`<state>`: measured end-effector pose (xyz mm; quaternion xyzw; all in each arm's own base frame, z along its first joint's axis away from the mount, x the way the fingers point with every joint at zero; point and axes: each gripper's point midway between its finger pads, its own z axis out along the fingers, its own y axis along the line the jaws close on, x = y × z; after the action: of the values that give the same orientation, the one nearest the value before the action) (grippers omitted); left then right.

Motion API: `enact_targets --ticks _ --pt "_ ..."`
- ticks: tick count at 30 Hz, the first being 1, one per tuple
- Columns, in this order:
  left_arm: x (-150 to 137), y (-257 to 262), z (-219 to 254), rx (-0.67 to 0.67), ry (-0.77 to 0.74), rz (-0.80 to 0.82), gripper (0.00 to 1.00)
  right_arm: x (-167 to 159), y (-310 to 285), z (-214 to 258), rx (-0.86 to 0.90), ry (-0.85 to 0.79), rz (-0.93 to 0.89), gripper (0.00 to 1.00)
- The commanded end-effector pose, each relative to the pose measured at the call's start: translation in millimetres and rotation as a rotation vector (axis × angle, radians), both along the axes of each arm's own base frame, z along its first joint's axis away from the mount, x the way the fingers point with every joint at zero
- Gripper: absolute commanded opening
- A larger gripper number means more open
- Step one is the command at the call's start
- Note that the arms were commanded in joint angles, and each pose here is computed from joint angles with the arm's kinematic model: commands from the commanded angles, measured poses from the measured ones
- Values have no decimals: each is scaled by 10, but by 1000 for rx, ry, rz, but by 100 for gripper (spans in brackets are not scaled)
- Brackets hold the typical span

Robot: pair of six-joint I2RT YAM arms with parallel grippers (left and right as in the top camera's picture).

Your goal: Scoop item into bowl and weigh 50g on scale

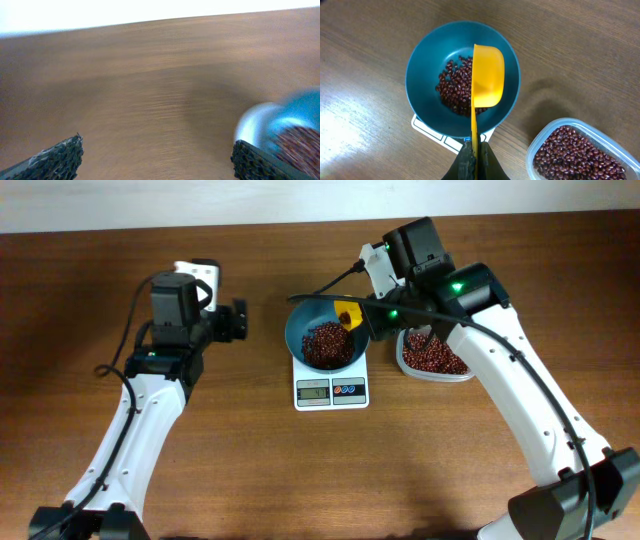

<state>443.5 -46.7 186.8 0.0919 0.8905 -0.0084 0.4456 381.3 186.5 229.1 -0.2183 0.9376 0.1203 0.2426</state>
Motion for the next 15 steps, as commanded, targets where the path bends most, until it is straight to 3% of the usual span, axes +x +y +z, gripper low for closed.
enact_targets --ticks 1,5,15 --pt "-4 -409 122 3 -68 -308 99 17 19 148 5 -43 0 4" --pt "-26 -407 91 64 -69 -354 99 23 1 147 5 -42 -5 4" --pt "-29 -423 93 58 -70 -360 99 -49 33 117 2 -17 10 4"
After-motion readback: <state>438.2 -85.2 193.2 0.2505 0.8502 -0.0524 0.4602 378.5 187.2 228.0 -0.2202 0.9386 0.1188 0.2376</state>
